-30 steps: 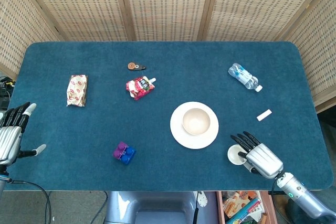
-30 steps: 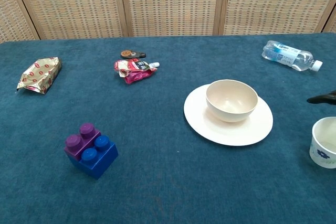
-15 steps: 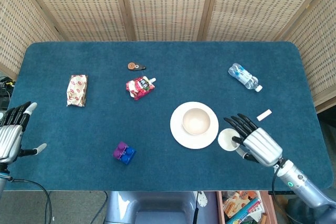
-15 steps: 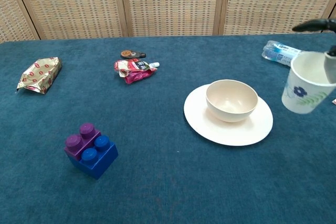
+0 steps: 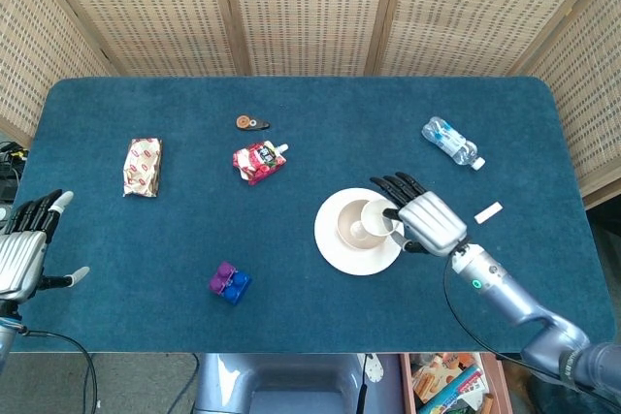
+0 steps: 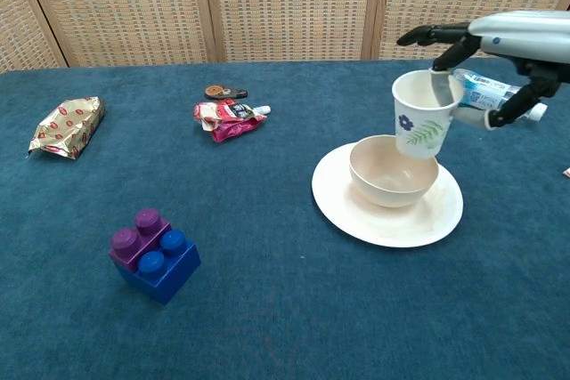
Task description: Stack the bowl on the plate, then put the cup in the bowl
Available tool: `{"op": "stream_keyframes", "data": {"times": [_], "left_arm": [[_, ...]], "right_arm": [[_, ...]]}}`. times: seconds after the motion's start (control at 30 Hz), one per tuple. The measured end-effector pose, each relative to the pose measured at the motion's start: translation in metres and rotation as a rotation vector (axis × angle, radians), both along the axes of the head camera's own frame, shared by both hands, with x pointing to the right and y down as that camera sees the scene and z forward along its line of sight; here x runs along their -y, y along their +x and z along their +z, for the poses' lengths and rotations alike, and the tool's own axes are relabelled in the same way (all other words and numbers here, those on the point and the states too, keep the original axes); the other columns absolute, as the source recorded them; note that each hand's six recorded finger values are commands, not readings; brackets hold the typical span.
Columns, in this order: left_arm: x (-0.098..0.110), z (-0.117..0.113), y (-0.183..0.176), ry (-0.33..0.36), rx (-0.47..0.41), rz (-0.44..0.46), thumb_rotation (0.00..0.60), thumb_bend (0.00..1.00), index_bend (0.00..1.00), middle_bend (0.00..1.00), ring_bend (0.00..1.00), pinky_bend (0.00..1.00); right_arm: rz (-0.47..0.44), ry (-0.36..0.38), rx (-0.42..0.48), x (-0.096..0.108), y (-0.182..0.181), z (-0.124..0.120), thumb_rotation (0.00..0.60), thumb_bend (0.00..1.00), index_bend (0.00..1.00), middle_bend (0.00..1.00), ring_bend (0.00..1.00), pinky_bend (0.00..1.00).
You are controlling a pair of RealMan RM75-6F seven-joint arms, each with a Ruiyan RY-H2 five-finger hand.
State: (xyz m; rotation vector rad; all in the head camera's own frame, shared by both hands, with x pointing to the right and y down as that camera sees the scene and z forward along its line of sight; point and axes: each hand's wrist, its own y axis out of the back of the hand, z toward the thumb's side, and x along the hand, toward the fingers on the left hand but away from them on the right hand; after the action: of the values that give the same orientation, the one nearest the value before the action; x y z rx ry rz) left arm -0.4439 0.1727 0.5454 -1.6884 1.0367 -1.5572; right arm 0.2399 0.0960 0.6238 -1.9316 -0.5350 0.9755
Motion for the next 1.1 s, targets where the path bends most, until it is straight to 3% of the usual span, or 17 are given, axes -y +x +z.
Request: {"op": "stream_keyframes", "data": {"times": [0.43,1.1], "left_arm": [[0.0,0.004,-0.001,-0.01,0.011,-0.004,0.6,0.0,0.0,0.0,0.0,0.0],[0.0,0.004,-0.003,-0.01,0.012,-0.013,0.6,0.0,0.0,0.0,0.0,0.0]], "right_arm": [[-0.012,-0.009,-0.055,0.006,-0.026,0.03,0.6,0.49,0.63,0.0,0.0,0.0],[-0.016,-0.056,-0.101,-0.008,-0.023,0.054,0.6,0.49,0.63,0.0,0.0,0.0]]}}
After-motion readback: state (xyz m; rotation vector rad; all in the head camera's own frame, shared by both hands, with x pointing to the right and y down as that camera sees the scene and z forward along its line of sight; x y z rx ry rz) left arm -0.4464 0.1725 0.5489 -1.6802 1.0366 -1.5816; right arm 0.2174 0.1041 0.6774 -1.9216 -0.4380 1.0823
